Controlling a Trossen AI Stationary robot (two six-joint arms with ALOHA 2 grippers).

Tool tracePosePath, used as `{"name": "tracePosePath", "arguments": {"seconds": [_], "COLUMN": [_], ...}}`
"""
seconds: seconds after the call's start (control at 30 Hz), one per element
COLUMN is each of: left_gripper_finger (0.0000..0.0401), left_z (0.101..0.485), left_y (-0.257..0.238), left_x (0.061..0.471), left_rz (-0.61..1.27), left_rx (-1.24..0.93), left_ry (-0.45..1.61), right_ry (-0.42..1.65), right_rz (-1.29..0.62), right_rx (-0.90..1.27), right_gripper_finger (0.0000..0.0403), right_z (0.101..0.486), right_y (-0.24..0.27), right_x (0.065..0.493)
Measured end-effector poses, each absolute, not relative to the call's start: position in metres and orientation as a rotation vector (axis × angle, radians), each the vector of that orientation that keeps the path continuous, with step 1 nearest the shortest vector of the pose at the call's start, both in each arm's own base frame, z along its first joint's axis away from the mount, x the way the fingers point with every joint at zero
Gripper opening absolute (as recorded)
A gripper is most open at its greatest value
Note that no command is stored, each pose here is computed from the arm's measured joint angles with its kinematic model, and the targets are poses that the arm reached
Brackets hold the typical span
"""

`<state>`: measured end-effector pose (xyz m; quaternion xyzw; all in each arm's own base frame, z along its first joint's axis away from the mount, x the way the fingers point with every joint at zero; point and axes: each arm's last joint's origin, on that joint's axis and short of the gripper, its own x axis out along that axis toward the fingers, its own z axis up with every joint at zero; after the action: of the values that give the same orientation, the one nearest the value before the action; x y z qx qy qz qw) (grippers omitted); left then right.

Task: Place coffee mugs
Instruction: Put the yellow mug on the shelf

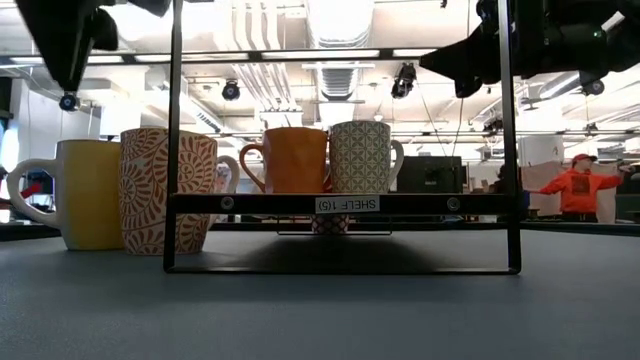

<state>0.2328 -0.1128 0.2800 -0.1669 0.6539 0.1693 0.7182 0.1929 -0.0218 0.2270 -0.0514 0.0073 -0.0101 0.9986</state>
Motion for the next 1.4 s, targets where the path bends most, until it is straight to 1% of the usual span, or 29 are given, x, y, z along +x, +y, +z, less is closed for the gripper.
{"name": "tracePosePath", "arguments": {"seconds": [0.1, 0.17, 0.33, 0.57, 1.17, 1.4], "left_gripper_finger": [0.0117, 0.0122, 0.0123, 0.0123, 0.0122, 0.0099], "left_z": [0.273, 0.269, 0.257, 0.257, 0.231, 0.226], "left_y": [-0.113, -0.113, -0.11, -0.108, -0.096, -0.094], "left_x": [0.23, 0.229, 0.225, 0.226, 0.228, 0.227], "left_rz": [0.304, 0.272, 0.255, 0.275, 0.263, 0.267], "left_rx": [-0.262, -0.213, -0.135, -0.054, -0.028, -0.023], "left_ry": [1.478, 1.496, 1.527, 1.489, 1.491, 1.502], "right_ry": [0.014, 0.02, 0.038, 0.06, 0.058, 0.057], "right_rz": [-0.018, -0.016, -0.015, -0.014, -0.014, -0.014], "right_rx": [-0.094, -0.09, -0.084, -0.078, -0.074, -0.075], "right_gripper_finger": [0.0009, 0.0009, 0.0009, 0.0009, 0.0009, 0.0009], "right_z": [0.227, 0.226, 0.225, 0.223, 0.223, 0.223], "right_y": [-0.022, -0.022, -0.022, -0.022, -0.022, -0.022], "right_x": [0.193, 0.193, 0.193, 0.193, 0.193, 0.193]}}
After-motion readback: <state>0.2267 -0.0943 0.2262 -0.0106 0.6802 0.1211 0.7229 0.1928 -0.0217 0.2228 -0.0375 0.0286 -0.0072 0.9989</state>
